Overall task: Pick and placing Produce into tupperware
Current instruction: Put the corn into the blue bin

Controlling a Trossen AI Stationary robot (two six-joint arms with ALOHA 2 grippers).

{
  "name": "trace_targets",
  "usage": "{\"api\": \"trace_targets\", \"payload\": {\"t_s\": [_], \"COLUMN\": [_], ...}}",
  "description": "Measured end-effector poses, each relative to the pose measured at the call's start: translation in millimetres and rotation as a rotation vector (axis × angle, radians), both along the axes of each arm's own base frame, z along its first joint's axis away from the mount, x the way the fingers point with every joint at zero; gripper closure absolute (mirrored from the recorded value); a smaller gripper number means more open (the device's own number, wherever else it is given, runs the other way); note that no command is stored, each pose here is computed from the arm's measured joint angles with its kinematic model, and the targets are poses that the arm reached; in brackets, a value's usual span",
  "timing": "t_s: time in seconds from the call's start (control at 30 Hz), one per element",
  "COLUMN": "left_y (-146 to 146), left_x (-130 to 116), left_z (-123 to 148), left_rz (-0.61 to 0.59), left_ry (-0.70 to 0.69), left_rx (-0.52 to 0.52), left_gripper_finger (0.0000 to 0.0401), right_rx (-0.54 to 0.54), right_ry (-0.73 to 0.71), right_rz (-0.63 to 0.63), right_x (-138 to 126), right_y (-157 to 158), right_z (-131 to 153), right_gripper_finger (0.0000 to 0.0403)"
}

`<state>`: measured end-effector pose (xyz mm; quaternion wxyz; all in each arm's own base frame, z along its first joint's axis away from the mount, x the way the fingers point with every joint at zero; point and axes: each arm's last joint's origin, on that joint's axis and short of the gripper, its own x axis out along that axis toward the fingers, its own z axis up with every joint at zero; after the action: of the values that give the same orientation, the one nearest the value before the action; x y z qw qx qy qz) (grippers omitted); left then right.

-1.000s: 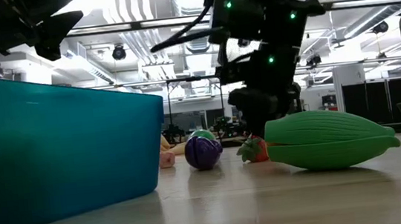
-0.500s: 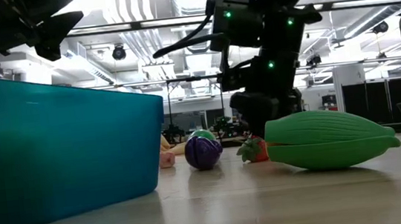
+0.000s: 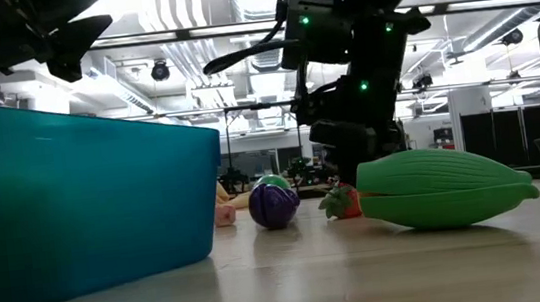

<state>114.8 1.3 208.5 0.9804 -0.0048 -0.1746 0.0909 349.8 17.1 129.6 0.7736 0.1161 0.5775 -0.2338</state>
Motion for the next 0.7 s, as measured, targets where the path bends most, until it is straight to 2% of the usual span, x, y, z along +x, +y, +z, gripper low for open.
{"api": "trace_targets", "payload": {"t_s": [0.33,0.7], "left_y": [0.0,0.0], "left_x": [0.0,0.0], "left_z": [0.0,0.0], "left_rz": [0.0,0.0], "left_ry": [0.0,0.0], "left_rx": [0.0,0.0], "left_gripper_finger": [0.0195,0.0195], "right_rx": [0.013,0.009], "right_ry": [0.015,0.016], "right_rz": [0.033,0.04], "right_x": [-0.7,-1.6], "right_y": [0.5,0.4], "right_z": [-0.4,0.7], "right_gripper_finger": [0.0348,0.037]}}
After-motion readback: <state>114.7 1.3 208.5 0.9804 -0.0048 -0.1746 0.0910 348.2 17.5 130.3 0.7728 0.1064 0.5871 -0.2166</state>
